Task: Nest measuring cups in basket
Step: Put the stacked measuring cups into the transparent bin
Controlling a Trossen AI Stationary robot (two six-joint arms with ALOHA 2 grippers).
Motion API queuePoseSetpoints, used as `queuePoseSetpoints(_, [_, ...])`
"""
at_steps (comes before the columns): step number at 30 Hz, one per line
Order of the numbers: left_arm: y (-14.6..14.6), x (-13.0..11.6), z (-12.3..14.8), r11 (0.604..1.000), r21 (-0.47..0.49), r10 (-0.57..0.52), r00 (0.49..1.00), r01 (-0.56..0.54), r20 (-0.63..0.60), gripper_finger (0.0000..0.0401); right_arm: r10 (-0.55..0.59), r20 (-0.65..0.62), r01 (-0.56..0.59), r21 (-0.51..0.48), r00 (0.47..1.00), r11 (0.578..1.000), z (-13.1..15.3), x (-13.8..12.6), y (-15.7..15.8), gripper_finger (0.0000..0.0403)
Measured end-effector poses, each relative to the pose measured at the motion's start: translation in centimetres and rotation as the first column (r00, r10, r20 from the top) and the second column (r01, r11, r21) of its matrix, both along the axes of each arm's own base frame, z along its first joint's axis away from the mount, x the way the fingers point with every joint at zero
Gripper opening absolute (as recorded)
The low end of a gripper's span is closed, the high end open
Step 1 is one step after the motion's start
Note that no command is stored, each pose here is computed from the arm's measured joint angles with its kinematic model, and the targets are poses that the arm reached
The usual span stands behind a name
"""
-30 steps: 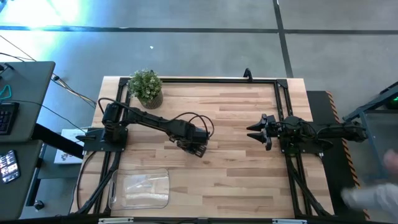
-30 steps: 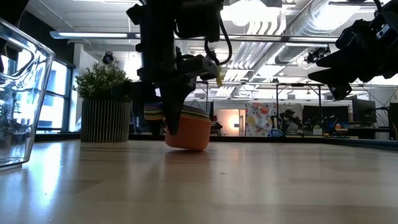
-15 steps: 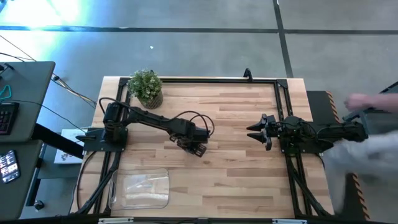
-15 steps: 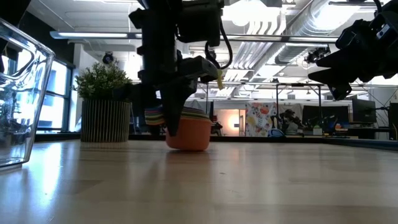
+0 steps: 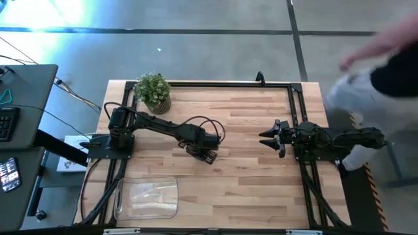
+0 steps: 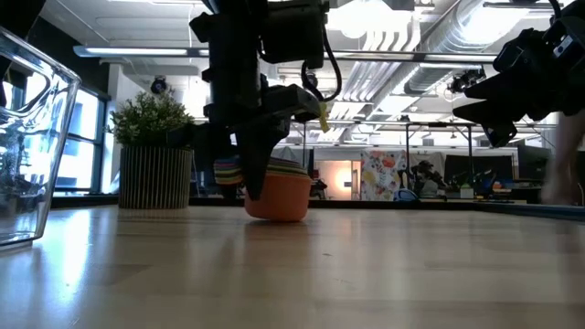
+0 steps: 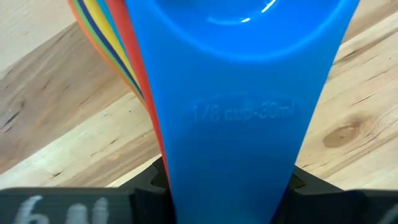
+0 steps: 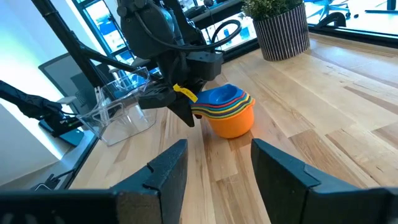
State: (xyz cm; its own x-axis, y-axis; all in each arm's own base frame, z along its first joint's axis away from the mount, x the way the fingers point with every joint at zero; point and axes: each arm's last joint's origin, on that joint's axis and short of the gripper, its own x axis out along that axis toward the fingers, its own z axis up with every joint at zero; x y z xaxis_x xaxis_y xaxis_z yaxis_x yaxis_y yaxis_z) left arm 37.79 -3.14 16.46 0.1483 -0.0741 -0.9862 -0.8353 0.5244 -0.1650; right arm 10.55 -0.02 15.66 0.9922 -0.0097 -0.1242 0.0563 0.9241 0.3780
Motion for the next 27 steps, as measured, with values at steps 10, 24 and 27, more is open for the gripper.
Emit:
queuePoseSetpoints(10, [-0.43,-0.12,0.29,0.999,0.031,-0.036,0.999,0.035,0.009,0.0124,0.0,0.0,0.0,0.0,1.0,1.0,0.0,0.0,0.0,0.0169])
queuePoseSetpoints(24, [-0.94,-0.22,0.61,0.994,0.052,-0.094,0.995,0.093,0.022,0.0122,0.0,0.0,0.0,0.0,1.0,1.0,0.0,0.0,0.0,0.0169])
queuePoseSetpoints(27, [-0.93,-0.21,0.61,0.994,0.054,-0.096,0.995,0.095,0.023,0.0122,0.0,0.0,0.0,0.0,1.0,1.0,0.0,0.0,0.0,0.0169])
